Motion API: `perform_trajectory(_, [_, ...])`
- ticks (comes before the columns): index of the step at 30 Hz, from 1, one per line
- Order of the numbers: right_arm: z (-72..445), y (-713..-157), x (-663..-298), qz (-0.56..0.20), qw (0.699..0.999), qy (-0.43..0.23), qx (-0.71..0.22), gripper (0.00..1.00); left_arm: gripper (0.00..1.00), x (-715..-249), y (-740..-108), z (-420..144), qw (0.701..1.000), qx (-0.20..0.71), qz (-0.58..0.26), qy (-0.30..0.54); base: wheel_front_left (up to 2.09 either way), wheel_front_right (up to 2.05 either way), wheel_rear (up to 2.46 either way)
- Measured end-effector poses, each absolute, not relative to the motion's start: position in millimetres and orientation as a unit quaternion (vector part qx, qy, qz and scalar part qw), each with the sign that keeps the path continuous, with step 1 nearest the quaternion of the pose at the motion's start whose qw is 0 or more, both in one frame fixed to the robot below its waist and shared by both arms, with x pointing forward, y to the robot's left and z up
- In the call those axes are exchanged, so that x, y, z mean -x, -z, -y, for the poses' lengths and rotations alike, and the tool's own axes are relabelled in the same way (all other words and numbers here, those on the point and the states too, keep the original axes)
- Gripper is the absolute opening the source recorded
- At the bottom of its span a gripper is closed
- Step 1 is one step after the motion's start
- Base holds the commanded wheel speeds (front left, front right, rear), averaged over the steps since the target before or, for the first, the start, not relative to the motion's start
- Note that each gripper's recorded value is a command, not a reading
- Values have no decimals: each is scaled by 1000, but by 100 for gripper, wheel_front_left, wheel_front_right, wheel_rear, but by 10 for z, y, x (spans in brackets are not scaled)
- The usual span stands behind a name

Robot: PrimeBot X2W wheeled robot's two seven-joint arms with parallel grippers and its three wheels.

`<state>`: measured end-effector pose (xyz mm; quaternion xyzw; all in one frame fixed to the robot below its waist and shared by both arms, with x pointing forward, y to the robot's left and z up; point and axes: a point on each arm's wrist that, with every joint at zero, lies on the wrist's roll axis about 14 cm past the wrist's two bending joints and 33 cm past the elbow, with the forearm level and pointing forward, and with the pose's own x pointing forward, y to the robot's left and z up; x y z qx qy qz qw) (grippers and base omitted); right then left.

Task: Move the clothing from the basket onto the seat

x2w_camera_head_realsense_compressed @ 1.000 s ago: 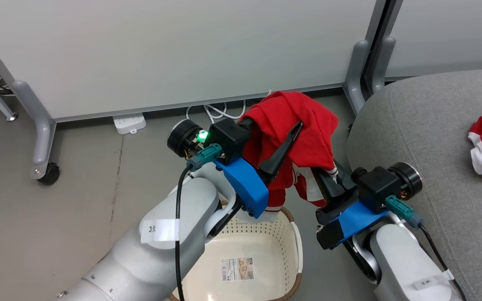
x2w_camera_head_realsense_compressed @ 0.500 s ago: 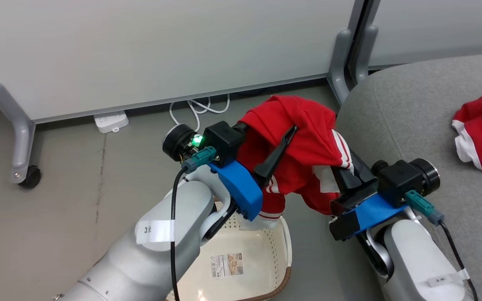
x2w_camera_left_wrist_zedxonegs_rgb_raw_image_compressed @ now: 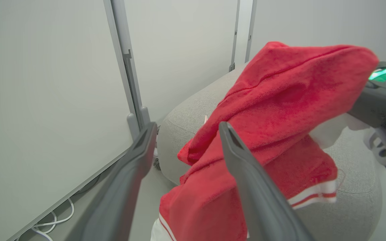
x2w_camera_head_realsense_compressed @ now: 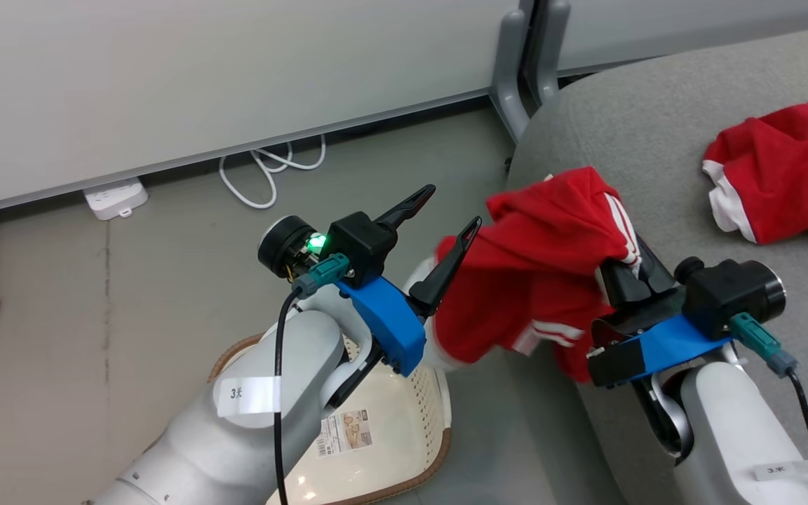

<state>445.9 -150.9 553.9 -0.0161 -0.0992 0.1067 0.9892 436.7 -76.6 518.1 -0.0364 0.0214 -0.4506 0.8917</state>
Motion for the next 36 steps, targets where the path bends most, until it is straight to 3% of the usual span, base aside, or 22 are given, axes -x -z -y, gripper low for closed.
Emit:
perform_trajectory(24, [2782,-5526,-4024,91,992,71,51,0,100,-4215,-5059,1418,842,43,-11,537,0,0,0])
perform_trajectory(36, [3134,-5365,-3712,62,988,130,59,0,100,-4090,-4963,1587,825,44,-14,563,0,0,0])
